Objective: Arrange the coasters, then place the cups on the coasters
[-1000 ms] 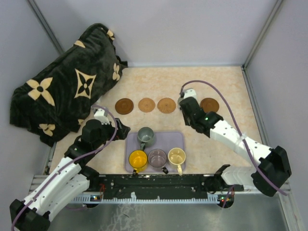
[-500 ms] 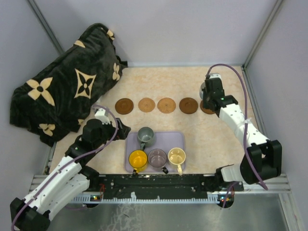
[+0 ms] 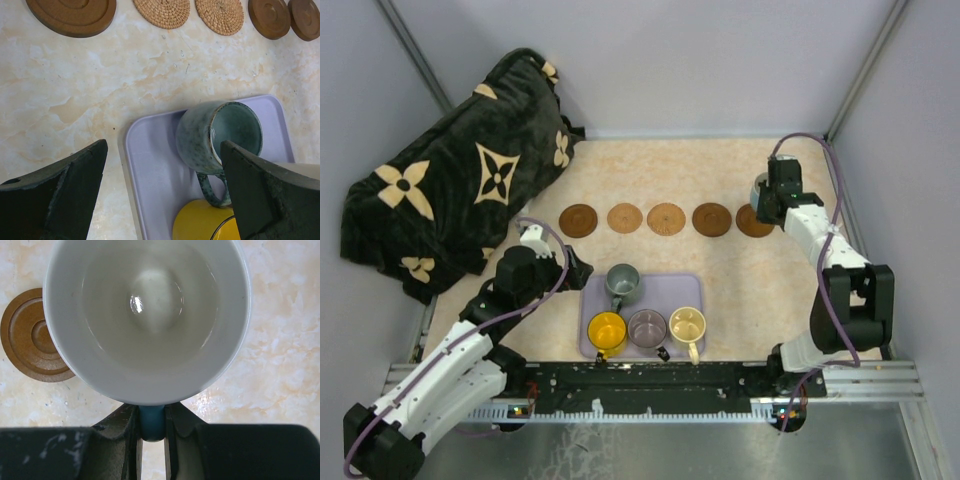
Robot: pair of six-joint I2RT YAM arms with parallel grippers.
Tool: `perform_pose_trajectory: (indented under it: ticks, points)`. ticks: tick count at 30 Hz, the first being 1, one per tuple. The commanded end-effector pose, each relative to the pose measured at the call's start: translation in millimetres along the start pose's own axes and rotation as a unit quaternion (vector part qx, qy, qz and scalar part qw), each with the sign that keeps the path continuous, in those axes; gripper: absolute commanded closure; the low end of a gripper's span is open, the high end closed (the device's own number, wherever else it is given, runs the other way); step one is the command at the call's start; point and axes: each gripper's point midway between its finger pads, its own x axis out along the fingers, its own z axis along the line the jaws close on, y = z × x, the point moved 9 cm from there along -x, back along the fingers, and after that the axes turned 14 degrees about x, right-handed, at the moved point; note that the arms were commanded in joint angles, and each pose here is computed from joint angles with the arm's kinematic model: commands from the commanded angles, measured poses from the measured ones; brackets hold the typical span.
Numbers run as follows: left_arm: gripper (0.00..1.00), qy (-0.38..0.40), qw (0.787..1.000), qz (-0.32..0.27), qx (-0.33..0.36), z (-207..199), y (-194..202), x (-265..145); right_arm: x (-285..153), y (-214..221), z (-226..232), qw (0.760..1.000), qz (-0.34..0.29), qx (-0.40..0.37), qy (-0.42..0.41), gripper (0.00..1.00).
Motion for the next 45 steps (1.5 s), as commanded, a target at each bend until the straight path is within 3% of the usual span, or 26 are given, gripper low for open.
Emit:
perform_pose_trajectory:
  ticks: [1,45]
  points:
    - [0.00,0.010,1.000,-0.013,0.008,-3,-5,2,8,-18,8,0.999,-0.038,0.003,-0.028,0.98]
    - [0.00,-0.001,1.000,-0.011,0.009,0,0,-1,32,0,1,1.000,0.011,-0.008,-0.014,0.98]
